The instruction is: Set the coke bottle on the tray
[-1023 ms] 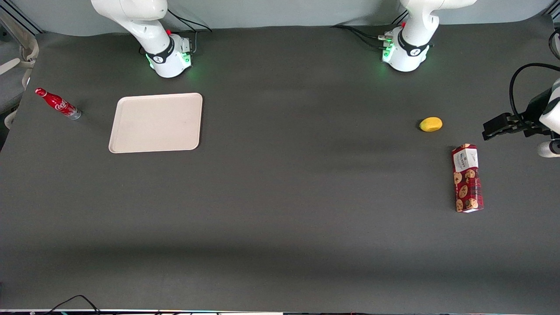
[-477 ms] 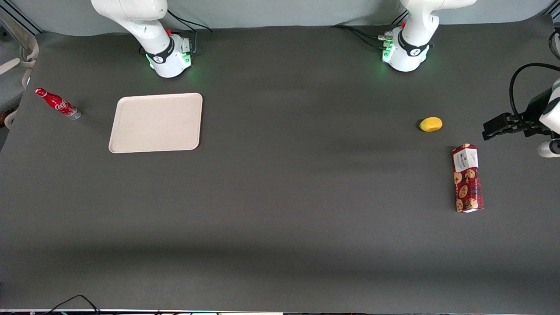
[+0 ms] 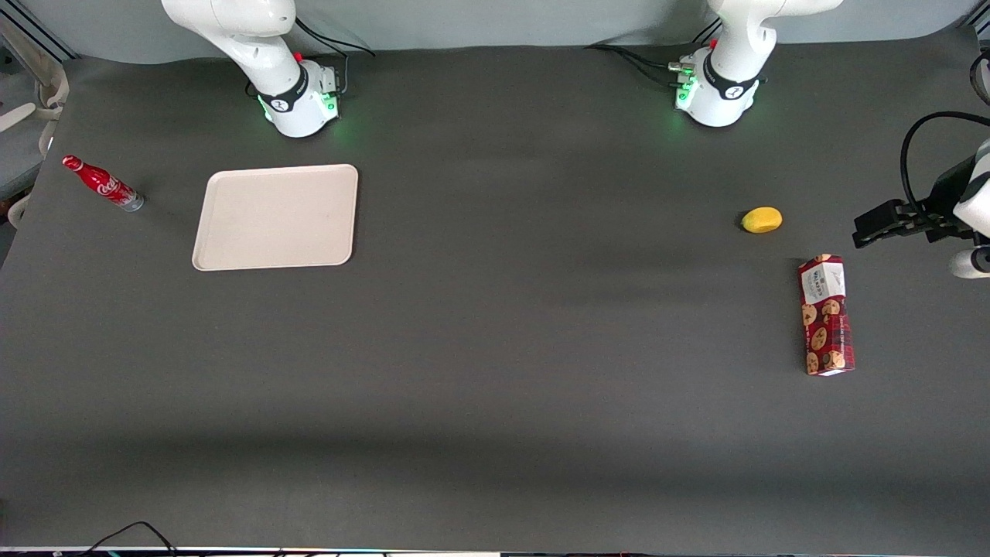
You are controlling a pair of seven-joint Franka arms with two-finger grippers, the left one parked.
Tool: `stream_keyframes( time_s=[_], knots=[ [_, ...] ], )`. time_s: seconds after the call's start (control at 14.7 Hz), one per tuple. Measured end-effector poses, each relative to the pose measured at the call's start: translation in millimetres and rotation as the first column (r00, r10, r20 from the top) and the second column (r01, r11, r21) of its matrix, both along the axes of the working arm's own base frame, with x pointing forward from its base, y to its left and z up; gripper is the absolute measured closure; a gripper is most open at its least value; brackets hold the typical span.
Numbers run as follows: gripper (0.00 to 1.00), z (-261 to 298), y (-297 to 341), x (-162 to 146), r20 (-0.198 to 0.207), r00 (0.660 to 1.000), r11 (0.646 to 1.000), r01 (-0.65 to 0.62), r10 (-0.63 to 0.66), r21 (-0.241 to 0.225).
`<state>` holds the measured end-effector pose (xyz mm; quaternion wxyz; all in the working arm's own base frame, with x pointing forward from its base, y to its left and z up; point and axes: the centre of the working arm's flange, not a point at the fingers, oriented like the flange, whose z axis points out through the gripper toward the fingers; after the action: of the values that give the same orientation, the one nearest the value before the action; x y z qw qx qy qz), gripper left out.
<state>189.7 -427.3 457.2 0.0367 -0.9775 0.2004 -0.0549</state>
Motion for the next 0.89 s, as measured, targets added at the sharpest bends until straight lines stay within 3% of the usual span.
stream_keyframes(
  time_s=[0.14, 0.34, 0.89],
  knots=[
    [0.0, -48.6, 9.9, -8.6, 0.028, 0.999, 1.0, 0.02, -0.02, 0.011],
    [0.0, -82.8, 24.8, -5.3, 0.007, 1.0, 1.0, 0.006, -0.006, 0.022],
    [0.0, -111.2, 20.9, 20.1, -0.048, 0.999, 0.998, -0.003, 0.0, -0.057]
  ],
)
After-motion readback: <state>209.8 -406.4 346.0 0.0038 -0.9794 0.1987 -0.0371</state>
